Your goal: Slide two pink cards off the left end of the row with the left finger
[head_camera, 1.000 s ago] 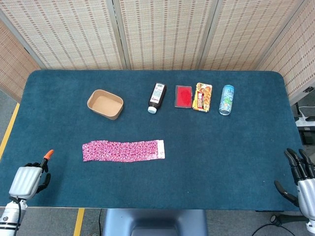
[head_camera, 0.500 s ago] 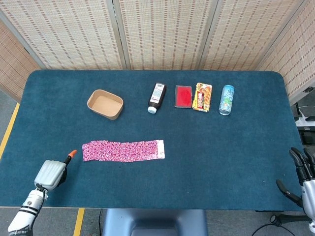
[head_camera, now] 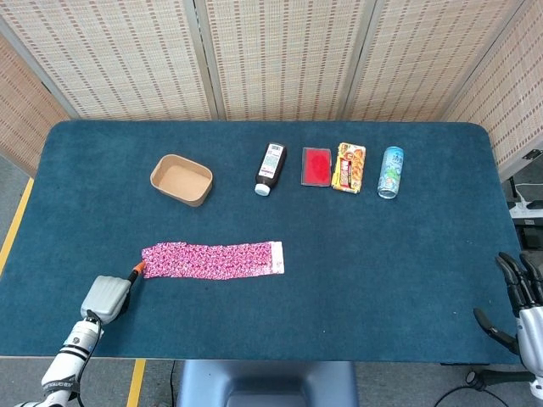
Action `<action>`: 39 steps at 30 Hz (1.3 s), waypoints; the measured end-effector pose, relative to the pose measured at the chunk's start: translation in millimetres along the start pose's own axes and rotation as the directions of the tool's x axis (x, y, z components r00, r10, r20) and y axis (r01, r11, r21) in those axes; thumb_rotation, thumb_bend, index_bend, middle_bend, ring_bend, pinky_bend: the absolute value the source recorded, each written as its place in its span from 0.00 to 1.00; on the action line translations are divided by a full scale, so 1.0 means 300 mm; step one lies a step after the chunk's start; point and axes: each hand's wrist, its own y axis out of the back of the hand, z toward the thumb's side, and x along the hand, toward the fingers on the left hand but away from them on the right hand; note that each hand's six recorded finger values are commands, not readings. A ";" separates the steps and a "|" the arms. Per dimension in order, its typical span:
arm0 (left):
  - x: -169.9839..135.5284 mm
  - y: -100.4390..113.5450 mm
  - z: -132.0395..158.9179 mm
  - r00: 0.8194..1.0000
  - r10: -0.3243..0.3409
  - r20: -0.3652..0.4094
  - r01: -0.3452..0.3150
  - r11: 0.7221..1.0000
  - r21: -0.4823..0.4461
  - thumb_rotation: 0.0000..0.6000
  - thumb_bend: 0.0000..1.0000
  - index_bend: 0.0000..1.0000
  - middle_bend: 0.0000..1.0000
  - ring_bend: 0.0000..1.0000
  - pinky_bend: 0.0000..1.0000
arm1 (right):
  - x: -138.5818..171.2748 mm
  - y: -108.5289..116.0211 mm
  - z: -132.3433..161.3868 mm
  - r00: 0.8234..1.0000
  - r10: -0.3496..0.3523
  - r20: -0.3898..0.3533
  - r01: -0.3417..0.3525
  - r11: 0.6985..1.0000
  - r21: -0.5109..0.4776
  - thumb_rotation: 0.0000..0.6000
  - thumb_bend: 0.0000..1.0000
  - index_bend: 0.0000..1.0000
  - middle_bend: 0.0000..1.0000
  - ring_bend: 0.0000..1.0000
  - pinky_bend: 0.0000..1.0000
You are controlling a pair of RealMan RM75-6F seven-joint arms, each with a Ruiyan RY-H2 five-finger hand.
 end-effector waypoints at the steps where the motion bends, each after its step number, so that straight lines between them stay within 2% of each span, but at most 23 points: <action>1: 0.003 0.004 0.005 1.000 0.006 0.001 -0.006 1.000 -0.003 1.00 0.86 0.00 0.70 0.65 0.63 | -0.001 -0.001 0.000 1.000 0.002 0.001 -0.002 1.000 0.001 1.00 0.13 0.00 0.08 0.00 0.25; 6: 0.013 0.010 0.025 1.000 0.014 0.013 -0.014 1.000 -0.002 1.00 0.86 0.00 0.70 0.65 0.63 | 0.001 -0.004 0.001 1.000 0.012 0.003 -0.012 1.000 0.002 1.00 0.13 0.00 0.08 0.00 0.25; 18: 0.044 -0.024 0.008 1.000 -0.019 -0.013 0.019 1.000 0.017 1.00 0.86 0.00 0.71 0.65 0.63 | -0.006 -0.001 -0.003 1.000 0.008 0.013 -0.008 1.000 -0.003 1.00 0.13 0.00 0.08 0.00 0.25; 39: 0.036 -0.054 0.014 0.999 -0.052 -0.007 0.052 0.999 0.012 1.00 0.86 0.00 0.71 0.65 0.63 | -0.009 0.002 -0.006 1.000 0.005 0.016 -0.005 1.000 -0.010 1.00 0.13 0.00 0.08 0.00 0.25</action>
